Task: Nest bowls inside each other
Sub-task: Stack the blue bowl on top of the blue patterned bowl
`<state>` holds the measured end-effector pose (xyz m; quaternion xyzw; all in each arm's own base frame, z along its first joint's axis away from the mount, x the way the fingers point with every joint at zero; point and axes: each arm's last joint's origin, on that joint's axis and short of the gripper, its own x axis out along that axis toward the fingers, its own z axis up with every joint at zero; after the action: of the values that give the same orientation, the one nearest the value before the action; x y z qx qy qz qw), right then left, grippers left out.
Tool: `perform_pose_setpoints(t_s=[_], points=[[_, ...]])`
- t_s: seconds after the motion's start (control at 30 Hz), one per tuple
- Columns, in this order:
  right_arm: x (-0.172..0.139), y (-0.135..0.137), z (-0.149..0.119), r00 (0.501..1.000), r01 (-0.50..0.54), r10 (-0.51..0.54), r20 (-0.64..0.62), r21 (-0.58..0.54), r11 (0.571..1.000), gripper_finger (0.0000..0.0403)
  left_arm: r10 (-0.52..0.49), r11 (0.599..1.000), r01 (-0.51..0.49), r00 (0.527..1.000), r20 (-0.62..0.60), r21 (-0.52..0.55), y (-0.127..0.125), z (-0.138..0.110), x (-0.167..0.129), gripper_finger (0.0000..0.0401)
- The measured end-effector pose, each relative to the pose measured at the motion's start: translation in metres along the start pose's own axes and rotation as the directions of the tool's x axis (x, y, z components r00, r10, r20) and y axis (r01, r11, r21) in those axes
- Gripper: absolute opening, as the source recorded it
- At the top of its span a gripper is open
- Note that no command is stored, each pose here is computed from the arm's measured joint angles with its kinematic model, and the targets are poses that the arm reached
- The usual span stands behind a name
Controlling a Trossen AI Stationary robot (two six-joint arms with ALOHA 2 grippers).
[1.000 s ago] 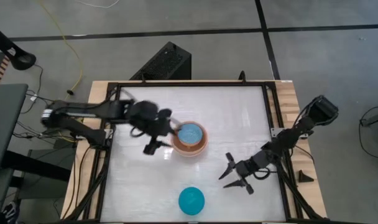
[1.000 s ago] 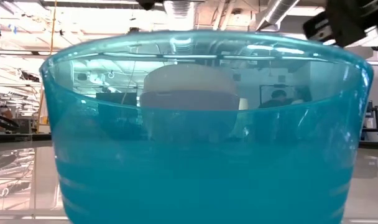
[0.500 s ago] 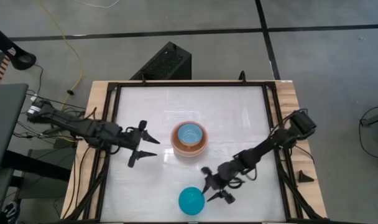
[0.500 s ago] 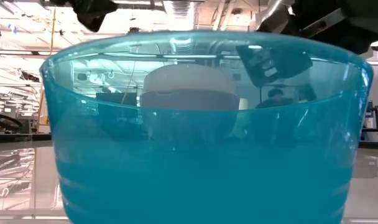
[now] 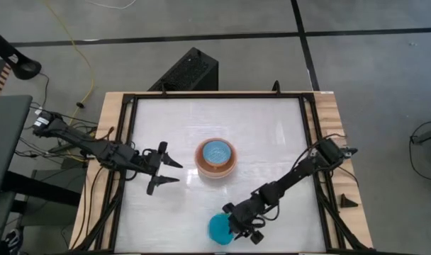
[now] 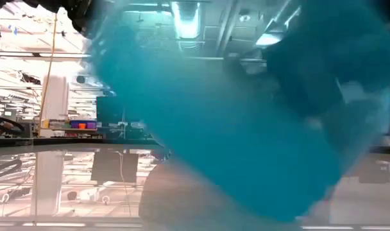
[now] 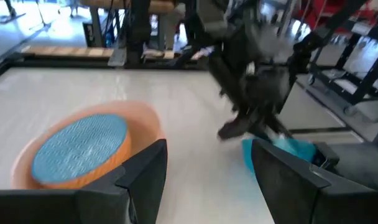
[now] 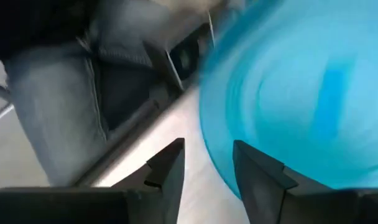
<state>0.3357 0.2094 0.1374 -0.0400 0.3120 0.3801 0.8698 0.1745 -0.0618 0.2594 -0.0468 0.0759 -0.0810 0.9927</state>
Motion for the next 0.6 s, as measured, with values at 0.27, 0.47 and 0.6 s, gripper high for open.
perform_pose_setpoints(t_s=[0.27, 0.47, 0.6], points=[[0.014, -0.008, -0.001, 0.976, 0.185, -0.187, -0.111, -0.025, 0.982, 0.0065, -0.052, 0.999, 0.052, 0.998, 0.045, -0.003, -0.012, 0.0, 0.008, 0.0222], [0.011, -0.001, 0.003, 0.959, 0.255, -0.262, -0.112, -0.067, 0.965, 0.0028, -0.054, 0.998, 0.054, 0.998, 0.026, -0.014, -0.022, -0.005, 0.012, 0.0222], [0.009, 0.001, 0.005, 0.959, 0.257, -0.263, -0.105, -0.064, 0.964, 0.0054, -0.056, 0.998, 0.056, 0.998, 0.014, -0.017, -0.026, -0.008, 0.013, 0.0222]])
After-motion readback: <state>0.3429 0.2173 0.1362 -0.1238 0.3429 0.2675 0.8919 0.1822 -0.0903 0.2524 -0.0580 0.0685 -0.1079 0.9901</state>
